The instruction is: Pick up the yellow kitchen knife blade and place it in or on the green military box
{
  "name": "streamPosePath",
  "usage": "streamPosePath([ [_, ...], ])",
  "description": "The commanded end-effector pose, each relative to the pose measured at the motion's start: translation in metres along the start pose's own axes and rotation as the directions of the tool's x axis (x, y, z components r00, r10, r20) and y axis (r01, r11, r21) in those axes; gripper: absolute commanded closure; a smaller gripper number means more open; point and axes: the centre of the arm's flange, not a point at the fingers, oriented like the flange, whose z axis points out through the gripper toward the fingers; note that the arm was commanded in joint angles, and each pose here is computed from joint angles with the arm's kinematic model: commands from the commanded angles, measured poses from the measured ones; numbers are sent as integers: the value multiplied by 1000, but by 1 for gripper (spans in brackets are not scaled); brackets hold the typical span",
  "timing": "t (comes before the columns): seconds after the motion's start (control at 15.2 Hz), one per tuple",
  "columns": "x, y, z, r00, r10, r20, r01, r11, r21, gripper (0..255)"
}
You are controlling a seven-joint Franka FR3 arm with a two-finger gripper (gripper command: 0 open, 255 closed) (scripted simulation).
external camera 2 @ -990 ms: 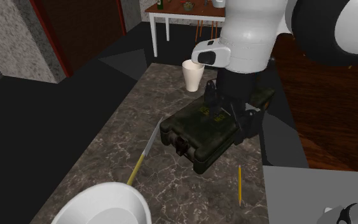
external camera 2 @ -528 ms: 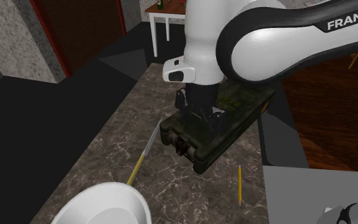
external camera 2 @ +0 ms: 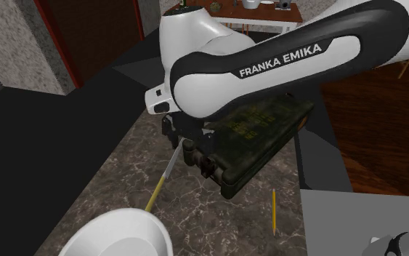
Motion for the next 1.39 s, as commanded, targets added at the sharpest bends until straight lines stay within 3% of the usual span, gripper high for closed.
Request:
streamPosePath([
  [0.0, 7, 21, 17, 997, -82, 5, 82, 997, -2, 0],
  [0.26, 26, 61, 44, 972, -234, 17, 234, 972, -5, 0],
  [0.79, 26, 63, 85, 971, -238, 17, 238, 971, -5, 0],
  [1.32, 26, 63, 85, 971, -238, 17, 238, 971, -5, 0],
])
